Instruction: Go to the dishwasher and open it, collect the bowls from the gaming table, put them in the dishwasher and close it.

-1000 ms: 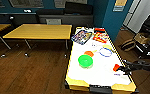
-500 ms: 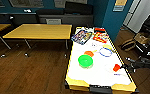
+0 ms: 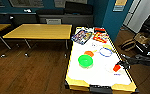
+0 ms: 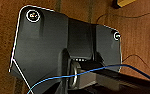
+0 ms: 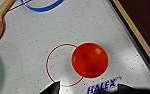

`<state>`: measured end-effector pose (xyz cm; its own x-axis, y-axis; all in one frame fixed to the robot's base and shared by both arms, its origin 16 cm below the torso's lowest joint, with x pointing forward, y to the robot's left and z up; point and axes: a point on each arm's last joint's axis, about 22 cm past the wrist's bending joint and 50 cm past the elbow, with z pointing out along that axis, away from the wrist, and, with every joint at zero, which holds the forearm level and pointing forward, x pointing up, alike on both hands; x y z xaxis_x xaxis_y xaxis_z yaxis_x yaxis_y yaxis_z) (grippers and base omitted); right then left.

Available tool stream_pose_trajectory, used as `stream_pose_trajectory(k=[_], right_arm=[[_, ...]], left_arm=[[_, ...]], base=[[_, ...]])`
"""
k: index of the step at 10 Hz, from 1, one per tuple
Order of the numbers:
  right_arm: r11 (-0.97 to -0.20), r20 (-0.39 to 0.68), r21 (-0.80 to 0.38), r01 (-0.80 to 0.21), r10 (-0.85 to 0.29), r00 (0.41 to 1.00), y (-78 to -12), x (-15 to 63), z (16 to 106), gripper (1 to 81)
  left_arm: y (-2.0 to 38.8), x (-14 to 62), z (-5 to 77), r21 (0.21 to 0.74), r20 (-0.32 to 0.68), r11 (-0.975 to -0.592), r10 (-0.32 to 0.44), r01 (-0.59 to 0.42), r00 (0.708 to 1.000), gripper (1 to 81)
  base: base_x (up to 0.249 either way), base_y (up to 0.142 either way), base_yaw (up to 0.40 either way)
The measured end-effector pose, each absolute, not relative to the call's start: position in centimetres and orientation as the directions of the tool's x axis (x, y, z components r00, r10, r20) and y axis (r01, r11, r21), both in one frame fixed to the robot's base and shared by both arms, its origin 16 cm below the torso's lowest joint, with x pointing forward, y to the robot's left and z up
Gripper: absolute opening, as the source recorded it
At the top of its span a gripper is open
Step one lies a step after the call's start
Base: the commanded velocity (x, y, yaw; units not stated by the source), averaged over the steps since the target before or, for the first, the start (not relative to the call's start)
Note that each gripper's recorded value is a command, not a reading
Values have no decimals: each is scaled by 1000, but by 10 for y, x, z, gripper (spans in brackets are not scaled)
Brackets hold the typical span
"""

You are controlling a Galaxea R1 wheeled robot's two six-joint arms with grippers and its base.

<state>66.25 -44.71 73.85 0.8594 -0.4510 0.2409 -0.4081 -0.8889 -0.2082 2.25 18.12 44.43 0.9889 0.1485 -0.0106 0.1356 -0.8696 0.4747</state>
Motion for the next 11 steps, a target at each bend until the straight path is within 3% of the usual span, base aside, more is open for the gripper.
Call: stream_pose_trajectory(k=[11], right_arm=[[-865, 295, -120, -487, -499, 815, -529, 659, 751, 811]], left_arm=[[175, 26, 444, 481, -10, -866, 148, 135, 989, 811]], base=[[0, 0, 0]])
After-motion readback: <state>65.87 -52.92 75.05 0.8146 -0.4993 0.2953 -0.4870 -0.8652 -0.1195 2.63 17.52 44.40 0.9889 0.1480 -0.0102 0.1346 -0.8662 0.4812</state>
